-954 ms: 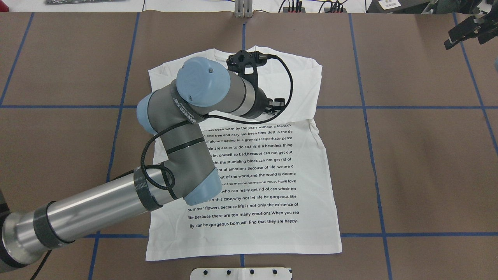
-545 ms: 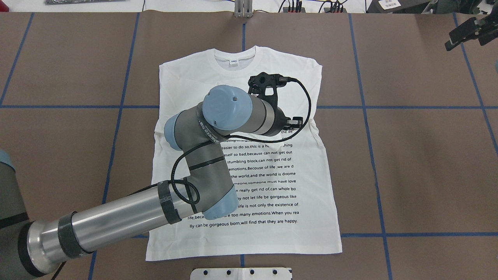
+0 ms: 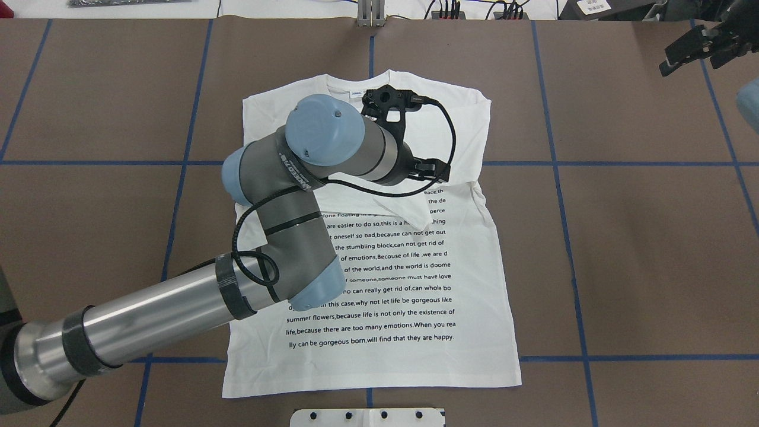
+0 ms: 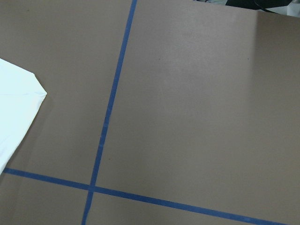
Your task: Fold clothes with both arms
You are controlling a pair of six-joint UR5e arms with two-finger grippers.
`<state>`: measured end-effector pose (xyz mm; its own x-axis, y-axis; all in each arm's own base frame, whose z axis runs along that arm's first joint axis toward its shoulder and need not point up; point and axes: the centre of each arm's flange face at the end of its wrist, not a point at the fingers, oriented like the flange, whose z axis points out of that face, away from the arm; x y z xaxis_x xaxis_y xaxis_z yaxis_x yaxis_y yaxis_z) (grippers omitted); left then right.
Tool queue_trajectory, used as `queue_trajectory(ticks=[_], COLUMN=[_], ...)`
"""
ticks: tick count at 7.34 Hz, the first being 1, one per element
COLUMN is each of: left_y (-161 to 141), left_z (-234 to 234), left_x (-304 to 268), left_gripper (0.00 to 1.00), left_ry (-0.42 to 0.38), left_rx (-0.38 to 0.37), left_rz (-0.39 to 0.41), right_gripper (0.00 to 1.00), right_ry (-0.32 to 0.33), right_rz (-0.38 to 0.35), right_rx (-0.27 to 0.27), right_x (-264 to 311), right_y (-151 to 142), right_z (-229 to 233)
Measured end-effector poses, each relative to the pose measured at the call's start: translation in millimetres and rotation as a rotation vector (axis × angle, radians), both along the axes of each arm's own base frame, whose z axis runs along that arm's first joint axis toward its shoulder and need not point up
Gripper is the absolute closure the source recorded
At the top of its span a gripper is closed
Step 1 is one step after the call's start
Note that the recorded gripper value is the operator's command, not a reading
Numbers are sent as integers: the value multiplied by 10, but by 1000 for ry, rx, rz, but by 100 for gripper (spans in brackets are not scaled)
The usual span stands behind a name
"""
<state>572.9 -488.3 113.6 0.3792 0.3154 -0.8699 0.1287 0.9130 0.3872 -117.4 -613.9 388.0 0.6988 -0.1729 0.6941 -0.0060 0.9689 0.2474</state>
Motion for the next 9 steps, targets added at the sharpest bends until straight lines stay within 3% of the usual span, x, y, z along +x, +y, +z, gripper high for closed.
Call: queue_trajectory(ticks=[3, 6, 8, 9], left_y=[-360, -534, -547, -545], left_z=[576, 1155, 1322, 1339], left_x=[-1344, -2583, -2884, -2917], left_gripper=[0, 0, 0, 0], left_ry=[-175, -290, -313, -314], left_rx=[142, 305, 348, 352], left_rz=[31, 83, 102, 105], right_gripper=[0, 0, 0, 0], right_ry=[1, 15, 75, 108], right_rz=[88, 187, 224, 243], right_rx=[-12, -57, -82, -97], right_x=[-1187, -2652, -3423, -3776], right_y=[94, 597, 896, 885], right_z=[-574, -1141, -1443, -1559])
